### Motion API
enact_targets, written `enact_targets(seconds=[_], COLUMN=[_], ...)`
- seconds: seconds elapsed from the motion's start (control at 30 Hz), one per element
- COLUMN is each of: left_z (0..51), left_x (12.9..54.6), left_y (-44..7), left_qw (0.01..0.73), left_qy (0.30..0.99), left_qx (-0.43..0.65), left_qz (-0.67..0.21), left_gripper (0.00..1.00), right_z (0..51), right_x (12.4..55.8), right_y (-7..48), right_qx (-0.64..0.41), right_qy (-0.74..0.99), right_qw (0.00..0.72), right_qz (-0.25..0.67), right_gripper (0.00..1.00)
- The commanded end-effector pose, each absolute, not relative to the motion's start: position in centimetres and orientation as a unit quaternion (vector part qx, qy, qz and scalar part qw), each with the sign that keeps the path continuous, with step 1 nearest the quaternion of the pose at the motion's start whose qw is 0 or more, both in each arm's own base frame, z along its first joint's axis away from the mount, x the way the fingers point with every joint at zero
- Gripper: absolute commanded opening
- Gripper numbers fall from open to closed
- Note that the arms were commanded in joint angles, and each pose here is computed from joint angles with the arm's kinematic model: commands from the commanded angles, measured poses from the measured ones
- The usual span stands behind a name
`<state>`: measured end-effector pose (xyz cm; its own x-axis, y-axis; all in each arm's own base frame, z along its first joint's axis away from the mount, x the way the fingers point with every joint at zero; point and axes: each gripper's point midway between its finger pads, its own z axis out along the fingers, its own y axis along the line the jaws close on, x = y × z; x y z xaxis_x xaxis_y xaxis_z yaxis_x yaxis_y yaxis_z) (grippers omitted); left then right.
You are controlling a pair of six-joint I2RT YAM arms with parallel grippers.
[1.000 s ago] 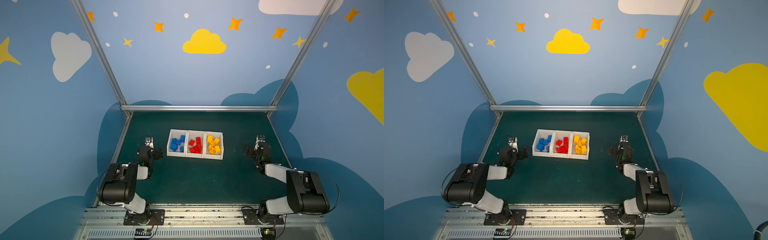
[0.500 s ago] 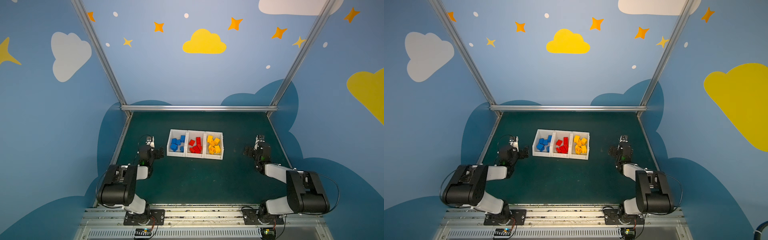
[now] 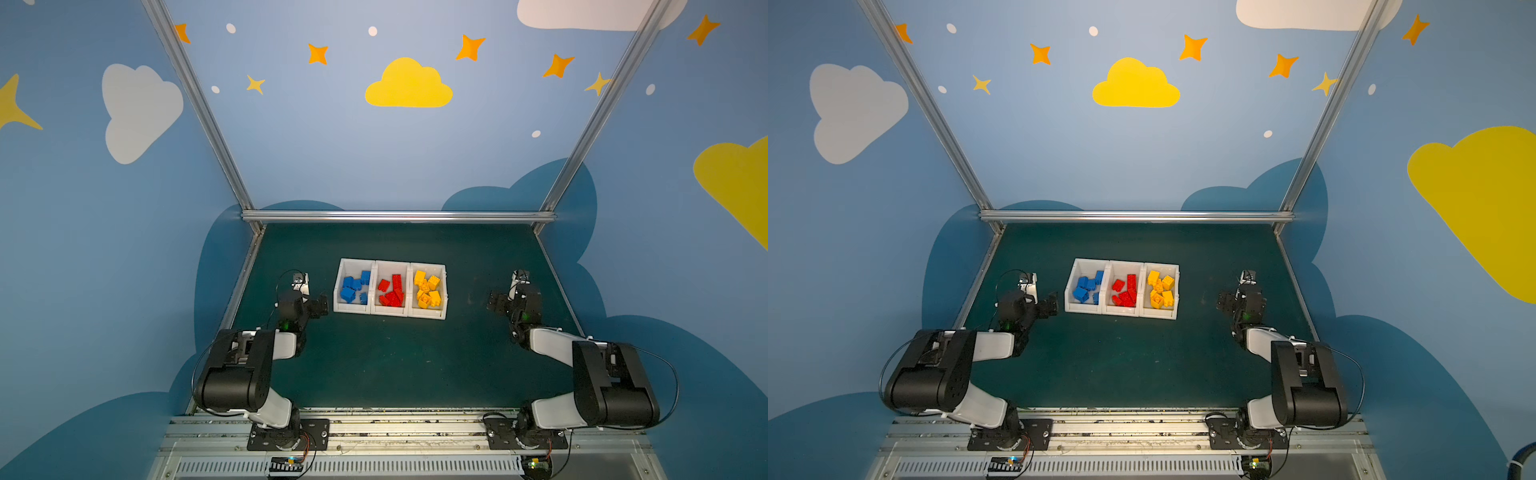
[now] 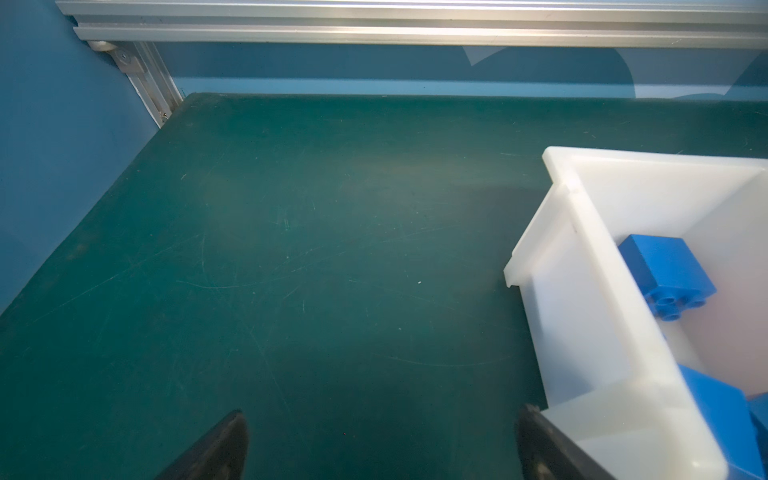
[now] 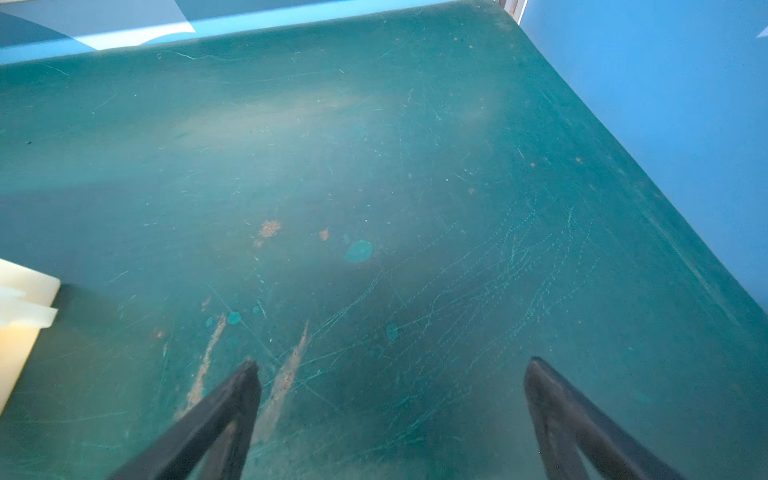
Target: Sort the legos into containers by color
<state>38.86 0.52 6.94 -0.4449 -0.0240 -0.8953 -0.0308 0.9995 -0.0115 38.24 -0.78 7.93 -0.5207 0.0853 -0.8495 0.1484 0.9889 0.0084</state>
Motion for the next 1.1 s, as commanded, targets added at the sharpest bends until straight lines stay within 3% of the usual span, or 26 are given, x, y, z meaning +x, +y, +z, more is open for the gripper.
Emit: enact_targets(seconds=[0.0, 1.07], left_z=[8.23, 8.21], left_x=[39.46, 39.47], left_y=[0.43, 0.44], left_qw=[0.54, 0.54], left_qy=[0.841, 0.842], left_qx=[-0.009, -0.009], left_qz=[0.006, 0.003], left_gripper=[1.0, 1.0], right_z=[8.61, 8.62], right_x=[38.84, 38.82], right_y=[-0.73, -0.78], right_qx=[0.071, 0.072], right_qy=[0.865, 0.865], right_qw=[0.495, 0.495], right_qz=[-0.033, -0.034], right_gripper=[0.98, 0.99])
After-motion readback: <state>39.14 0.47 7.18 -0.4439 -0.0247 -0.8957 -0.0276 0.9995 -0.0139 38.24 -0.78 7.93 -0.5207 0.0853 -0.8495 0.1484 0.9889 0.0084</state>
